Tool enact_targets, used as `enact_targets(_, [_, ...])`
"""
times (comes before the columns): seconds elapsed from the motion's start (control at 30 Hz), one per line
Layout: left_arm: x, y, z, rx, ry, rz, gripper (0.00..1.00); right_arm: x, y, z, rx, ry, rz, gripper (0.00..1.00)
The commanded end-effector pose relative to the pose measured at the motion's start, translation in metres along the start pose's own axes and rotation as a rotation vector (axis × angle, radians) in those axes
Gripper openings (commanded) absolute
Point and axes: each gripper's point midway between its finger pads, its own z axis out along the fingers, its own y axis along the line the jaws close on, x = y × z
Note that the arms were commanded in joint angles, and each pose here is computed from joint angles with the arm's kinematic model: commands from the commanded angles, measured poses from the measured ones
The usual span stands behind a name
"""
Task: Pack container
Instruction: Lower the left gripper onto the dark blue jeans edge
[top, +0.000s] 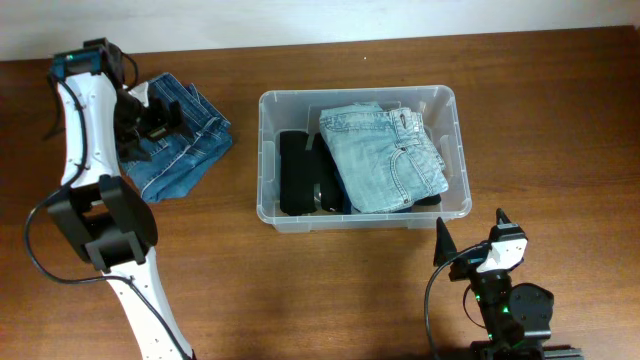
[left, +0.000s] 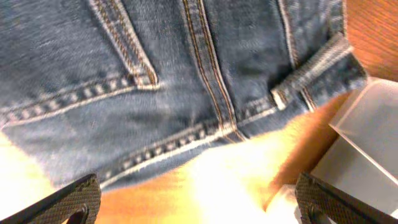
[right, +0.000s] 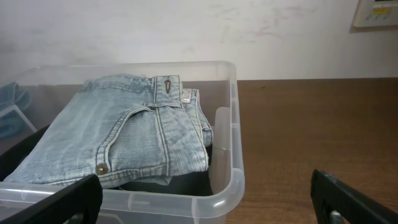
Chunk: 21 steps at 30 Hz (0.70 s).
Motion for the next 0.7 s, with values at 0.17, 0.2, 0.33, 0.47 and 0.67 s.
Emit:
enact_targets(0.17, [0.010, 0.032, -0.072, -0.193, -0.154, -0.253, 1.00, 0.001, 0.000, 0.000, -0.005, -0.002, -0.007, 0.98])
enact_targets(0.2, [0.012, 0.035, -0.074, -0.194, -0.150, -0.264, 1.00, 0.001, 0.000, 0.000, -0.005, -0.002, -0.007, 0.98])
enact_targets(0.33, [0.019, 0.044, -0.076, -0.200, -0.127, -0.295, 1.00, 0.001, 0.000, 0.000, -0.005, -0.002, -0.007, 0.98])
enact_targets(0.47, [0.020, 0.053, -0.079, -0.200, -0.124, -0.346, 1.00, 0.001, 0.000, 0.000, -0.005, -0.002, -0.007, 0.98])
enact_targets(0.67, [0.020, 0.068, -0.082, -0.194, -0.134, -0.455, 1.00, 0.001, 0.000, 0.000, -0.005, -0.002, -0.007, 0.98])
